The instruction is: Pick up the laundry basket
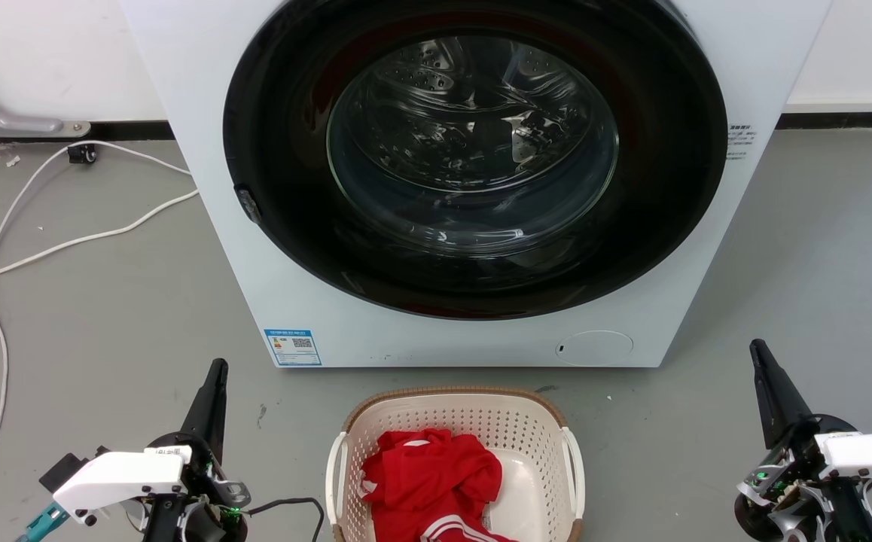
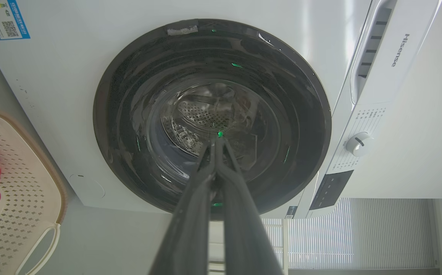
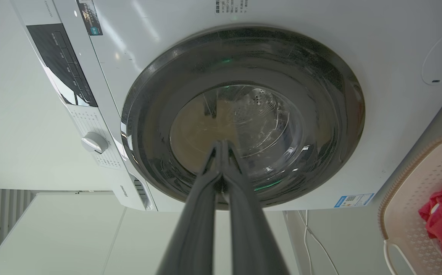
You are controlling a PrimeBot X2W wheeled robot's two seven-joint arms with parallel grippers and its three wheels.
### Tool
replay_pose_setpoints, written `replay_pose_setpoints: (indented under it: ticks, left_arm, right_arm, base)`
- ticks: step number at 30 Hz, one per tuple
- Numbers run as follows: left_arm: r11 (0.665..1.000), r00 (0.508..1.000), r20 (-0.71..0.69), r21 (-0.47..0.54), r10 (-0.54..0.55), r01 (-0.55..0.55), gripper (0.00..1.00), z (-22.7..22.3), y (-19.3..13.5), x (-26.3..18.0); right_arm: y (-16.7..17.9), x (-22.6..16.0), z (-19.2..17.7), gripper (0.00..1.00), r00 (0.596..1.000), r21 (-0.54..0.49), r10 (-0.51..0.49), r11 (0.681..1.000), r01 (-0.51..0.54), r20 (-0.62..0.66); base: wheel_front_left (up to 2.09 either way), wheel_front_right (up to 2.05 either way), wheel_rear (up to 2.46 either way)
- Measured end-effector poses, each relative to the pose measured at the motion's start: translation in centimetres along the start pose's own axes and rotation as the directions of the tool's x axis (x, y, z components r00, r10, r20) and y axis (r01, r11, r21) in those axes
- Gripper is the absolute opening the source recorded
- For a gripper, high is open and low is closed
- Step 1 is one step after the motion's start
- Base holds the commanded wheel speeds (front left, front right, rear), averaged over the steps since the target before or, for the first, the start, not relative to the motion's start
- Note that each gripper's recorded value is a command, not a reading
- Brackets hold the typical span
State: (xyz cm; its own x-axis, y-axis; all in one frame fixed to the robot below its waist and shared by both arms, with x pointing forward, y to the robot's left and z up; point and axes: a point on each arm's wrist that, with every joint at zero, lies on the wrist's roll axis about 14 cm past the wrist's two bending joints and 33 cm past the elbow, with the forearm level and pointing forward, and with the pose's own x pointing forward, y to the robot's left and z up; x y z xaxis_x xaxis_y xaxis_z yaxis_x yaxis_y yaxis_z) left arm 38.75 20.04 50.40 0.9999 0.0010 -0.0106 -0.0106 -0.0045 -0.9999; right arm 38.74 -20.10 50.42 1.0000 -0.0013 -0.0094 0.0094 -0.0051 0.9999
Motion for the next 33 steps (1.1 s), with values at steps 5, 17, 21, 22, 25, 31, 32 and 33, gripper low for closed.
replay_pose_setpoints:
  ticks: [5,17,21,22,25,31,32,33]
  left_arm:
    - [1.0,1.0,0.0,0.0,0.0,0.0,0.0,0.0,0.0,0.0]
    - [1.0,1.0,0.0,0.0,0.0,0.0,0.0,0.0,0.0,0.0]
    - [1.0,1.0,0.0,0.0,0.0,0.0,0.0,0.0,0.0,0.0]
    - [1.0,1.0,0.0,0.0,0.0,0.0,0.0,0.0,0.0,0.0]
    - [1.0,1.0,0.0,0.0,0.0,0.0,1.0,0.0,0.0,0.0]
    - [0.996,0.996,0.002,-0.011,0.089,-0.089,1.0,-0.1,3.0,-1.3]
    - [0.995,0.995,0.009,-0.011,0.102,-0.102,1.0,-0.2,3.4,-1.7]
    - [0.995,0.995,0.013,-0.009,0.097,-0.097,1.0,-0.1,3.3,-1.6]
  right_arm:
    - [0.0,0.0,0.0,0.0,1.0,-0.002,0.0,1.0,0.0,0.0]
    - [0.0,0.0,0.0,0.0,1.0,-0.002,0.0,1.0,0.0,0.0]
    - [0.0,0.0,0.0,0.0,1.0,-0.002,0.0,1.0,0.0,0.0]
    - [0.0,0.0,0.0,0.0,1.0,-0.002,0.0,1.0,0.0,0.0]
    - [0.0,0.0,0.0,1.0,1.0,-0.002,0.0,1.0,0.0,0.0]
    - [-3.0,-1.4,0.0,1.0,0.996,0.007,-0.087,0.996,0.087,0.003]
    - [-3.5,-1.8,-0.1,1.0,0.994,0.007,-0.105,0.994,0.105,0.008]
    - [-3.4,-1.7,-0.2,1.0,0.995,0.005,-0.102,0.995,0.102,0.008]
  base:
    - [0.0,0.0,0.0]
    - [0.0,0.0,0.0]
    - [0.0,0.0,0.0]
    - [0.0,0.0,0.0]
    - [0.0,0.0,0.0]
    - [0.0,0.0,0.0]
    - [0.0,0.0,0.0]
    - [0.0,0.0,0.0]
